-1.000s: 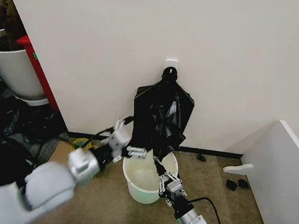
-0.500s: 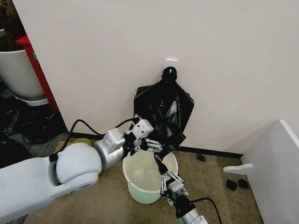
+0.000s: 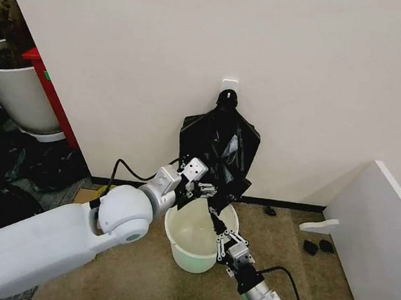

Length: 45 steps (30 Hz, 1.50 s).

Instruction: Place the garbage bag over the trash bin.

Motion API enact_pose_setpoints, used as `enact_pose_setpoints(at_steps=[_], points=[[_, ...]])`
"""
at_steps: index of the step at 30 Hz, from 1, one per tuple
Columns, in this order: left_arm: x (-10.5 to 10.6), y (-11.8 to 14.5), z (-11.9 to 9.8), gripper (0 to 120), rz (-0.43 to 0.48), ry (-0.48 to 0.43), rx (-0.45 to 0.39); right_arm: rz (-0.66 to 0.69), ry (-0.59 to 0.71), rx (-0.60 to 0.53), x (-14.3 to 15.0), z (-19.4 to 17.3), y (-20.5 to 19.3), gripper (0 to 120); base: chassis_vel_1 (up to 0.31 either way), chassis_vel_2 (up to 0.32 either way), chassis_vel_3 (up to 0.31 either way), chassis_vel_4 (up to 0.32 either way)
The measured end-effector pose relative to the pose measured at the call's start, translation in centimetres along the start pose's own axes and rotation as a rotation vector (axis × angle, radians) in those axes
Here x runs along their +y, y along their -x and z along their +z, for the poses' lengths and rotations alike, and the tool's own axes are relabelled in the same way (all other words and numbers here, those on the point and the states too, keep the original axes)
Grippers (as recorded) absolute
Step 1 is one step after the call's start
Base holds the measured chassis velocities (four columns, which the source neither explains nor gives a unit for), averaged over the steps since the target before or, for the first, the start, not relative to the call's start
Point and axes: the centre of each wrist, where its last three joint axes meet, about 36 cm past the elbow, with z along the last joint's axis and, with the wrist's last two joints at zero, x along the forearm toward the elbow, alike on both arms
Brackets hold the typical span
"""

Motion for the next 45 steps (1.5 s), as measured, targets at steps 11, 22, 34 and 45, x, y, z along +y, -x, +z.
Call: enact_pose_setpoints(at_steps=[11,22,34,45], points=[[0.3,0.8,1.0,14,-0.034,-0.059,-0.009,0.002,0.008,-0.004,0.1,-0.4,-0.2,0,0.000,0.000,0.000,0.000],[1.7,0.1,2.9,0,-0.091,-0.209,-0.200,0.050,0.026,0.018,-0.1,-3.4,-1.0,15,0.000,0.000,0.000,0.000],[2.0,-0.8,4.6,0,-0.116,-0.212,-0.210,0.129,0.116,0.026,-2.3,-9.9,-1.0,57,0.000,0.000,0.000,0.000],[1.6,-0.2,4.7,0,-0.093,-0.203,-0.206,0.115,0.167,0.155,-6.8,-9.0,5.3,96,0.000,0.000,0.000,0.000]])
